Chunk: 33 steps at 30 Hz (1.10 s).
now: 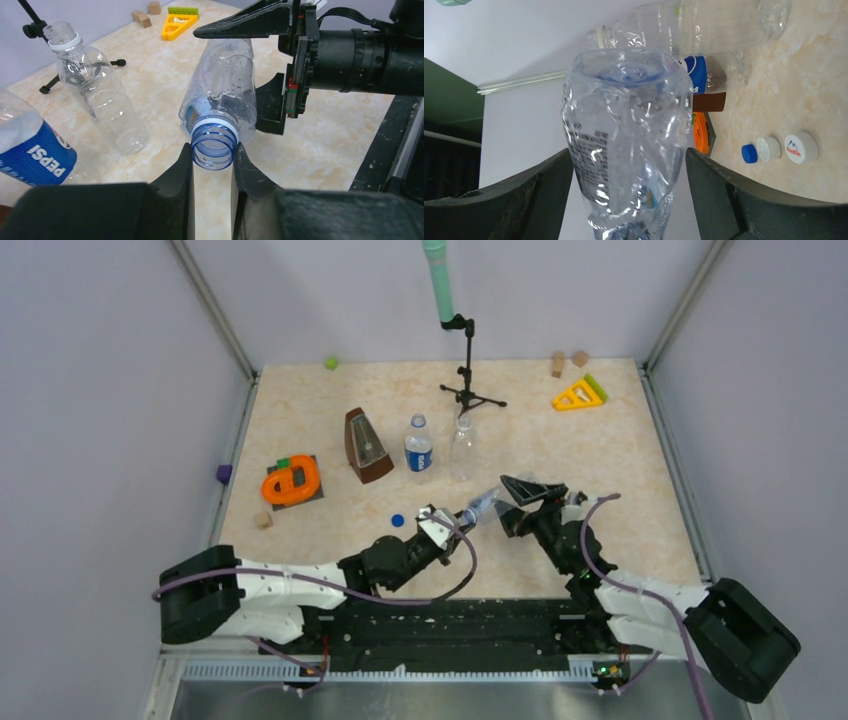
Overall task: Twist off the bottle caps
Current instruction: Pick up the plastic bottle at the center of the board.
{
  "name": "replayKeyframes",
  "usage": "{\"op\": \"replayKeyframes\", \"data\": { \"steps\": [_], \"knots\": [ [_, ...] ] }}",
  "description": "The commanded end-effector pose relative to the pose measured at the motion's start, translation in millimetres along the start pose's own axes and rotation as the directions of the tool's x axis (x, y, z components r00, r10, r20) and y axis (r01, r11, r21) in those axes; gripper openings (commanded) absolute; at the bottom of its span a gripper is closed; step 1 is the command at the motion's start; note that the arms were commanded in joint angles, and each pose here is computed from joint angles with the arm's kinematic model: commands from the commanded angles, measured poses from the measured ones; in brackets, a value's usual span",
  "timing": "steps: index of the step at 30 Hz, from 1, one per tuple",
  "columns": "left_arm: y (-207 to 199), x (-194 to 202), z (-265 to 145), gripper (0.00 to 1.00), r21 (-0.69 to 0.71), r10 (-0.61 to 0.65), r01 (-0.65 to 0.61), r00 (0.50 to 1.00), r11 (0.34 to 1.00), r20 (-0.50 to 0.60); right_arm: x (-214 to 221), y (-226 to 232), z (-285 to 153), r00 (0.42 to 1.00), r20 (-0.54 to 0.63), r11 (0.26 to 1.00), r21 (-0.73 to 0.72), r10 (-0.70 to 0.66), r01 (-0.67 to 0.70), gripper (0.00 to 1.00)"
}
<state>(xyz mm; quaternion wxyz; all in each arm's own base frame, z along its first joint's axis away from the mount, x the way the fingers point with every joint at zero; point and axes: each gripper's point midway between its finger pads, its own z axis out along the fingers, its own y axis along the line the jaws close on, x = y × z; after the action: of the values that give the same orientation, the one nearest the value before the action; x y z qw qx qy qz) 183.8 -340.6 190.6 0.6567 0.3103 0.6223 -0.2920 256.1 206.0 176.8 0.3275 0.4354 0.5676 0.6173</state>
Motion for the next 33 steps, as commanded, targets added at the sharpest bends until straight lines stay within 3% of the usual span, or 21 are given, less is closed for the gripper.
{"op": "replayKeyframes", "data": {
  "steps": [1, 7, 11, 15, 19, 21, 25, 29, 31, 33],
  "knots": [
    [7.4, -28.7, 4.4, 0.0, -0.023, 0.041, -0.04, 0.999, 0.999, 0.004, 3.3, 1.3, -5.8, 0.999, -0.015, 0.999, 0.006, -0.043, 0.043, 0.8],
    [6.2, -30.5, 7.0, 0.0, 0.001, 0.065, -0.065, 0.998, 0.998, -0.021, -0.5, -4.5, -11.7, 0.996, -0.006, 0.996, 0.035, -0.085, 0.086, 0.81],
    [13.1, -21.1, 8.3, 0.0, -0.01, 0.121, -0.122, 0.986, 0.992, -0.113, -3.1, -24.9, -19.9, 0.976, -0.029, 0.97, 0.101, -0.217, 0.219, 0.82],
    [25.3, -19.1, 6.0, 0.0, 0.008, 0.134, -0.135, 0.976, 0.991, -0.17, -9.4, -35.0, -31.3, 0.914, -0.06, 0.9, 0.157, -0.401, 0.405, 0.81],
    [31.0, -23.7, 4.2, 0.0, 0.053, 0.14, -0.132, 0.97, 0.99, -0.197, -15.9, -25.6, -43.0, 0.771, -0.107, 0.754, 0.161, -0.628, 0.637, 0.79],
    [31.9, -25.4, 3.4, 0.0, 0.081, 0.152, -0.138, 0.965, 0.987, -0.214, -14.1, -11.0, -46.9, 0.657, -0.128, 0.65, 0.099, -0.743, 0.754, 0.77],
    [29.1, -21.8, 1.5, 0.0, 0.165, 0.181, -0.139, 0.946, 0.976, -0.269, 4.7, 17.7, -49.4, 0.335, -0.182, 0.357, -0.101, -0.924, 0.929, 0.78],
    [31.0, -21.5, 2.3, 0.0, 0.205, 0.204, -0.142, 0.925, 0.968, -0.32, 4.7, 17.0, -41.6, 0.093, -0.243, 0.132, -0.147, -0.965, 0.98, 0.78],
    [31.8, -19.6, 1.3, 0.0, 0.225, 0.213, -0.139, 0.913, 0.964, -0.348, -5.2, 18.8, -37.9, 0.045, -0.252, 0.072, -0.099, -0.967, 0.992, 0.78],
    [34.7, -20.4, 0.3, 0.0, 0.239, 0.22, -0.136, 0.904, 0.961, -0.368, 6.1, 30.1, -36.1, 0.013, -0.191, 0.048, -0.178, -0.981, 0.983, 0.78]
  ]
}}
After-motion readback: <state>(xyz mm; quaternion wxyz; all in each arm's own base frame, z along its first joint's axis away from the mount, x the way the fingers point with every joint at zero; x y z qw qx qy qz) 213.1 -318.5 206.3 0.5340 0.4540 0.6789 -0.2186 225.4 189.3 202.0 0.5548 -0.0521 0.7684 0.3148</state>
